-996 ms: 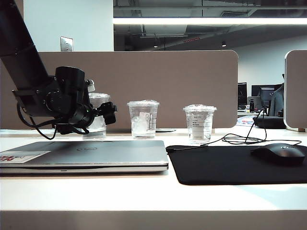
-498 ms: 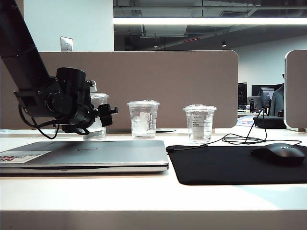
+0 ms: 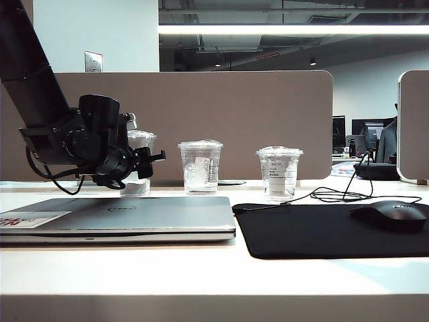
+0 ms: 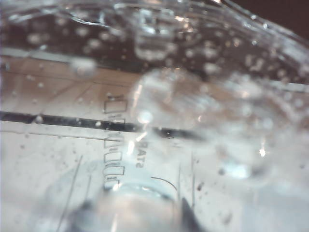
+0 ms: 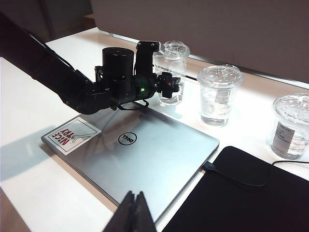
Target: Pick up the coffee cup on the left and place it on the left side of the laptop.
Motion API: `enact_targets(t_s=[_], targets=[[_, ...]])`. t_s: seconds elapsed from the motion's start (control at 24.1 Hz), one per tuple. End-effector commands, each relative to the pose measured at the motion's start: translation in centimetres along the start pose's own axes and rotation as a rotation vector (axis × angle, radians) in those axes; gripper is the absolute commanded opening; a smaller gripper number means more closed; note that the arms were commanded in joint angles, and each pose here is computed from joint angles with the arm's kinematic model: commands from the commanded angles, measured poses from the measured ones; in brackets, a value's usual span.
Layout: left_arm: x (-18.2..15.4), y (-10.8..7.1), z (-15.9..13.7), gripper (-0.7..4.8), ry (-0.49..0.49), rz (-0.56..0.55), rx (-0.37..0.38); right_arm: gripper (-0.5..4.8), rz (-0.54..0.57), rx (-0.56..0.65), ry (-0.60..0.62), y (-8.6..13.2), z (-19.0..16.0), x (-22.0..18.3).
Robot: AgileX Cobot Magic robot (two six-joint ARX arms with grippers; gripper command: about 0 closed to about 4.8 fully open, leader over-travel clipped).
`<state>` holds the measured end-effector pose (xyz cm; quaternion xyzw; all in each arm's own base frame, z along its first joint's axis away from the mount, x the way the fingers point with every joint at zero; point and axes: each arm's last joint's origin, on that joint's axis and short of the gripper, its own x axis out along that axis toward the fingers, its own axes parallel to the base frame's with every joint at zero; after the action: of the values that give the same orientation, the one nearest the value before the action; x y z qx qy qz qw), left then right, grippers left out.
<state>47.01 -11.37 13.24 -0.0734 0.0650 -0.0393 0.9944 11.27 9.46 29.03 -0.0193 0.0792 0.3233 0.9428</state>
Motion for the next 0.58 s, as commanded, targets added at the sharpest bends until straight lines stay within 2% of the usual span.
enact_targets(t_s=[0.04,0.29,0.58], targets=[[-0.1,-0.1,0.9,2.09,-0.029,-0.012,0.004,-0.03,0.003,0.005,-0.027,0.0,0.4,-0.1],[-1.1,-0.6,4.2,2.09,-0.048,-0.047,0.091,-0.03,0.003,0.004,-0.025,0.0,0.4,-0.1],[-3.1,-1.0,9.1,2.09,-0.058,-0.041,0.112,-0.03,0.003,0.003,-0.014,0.0,0.2,-0.1]])
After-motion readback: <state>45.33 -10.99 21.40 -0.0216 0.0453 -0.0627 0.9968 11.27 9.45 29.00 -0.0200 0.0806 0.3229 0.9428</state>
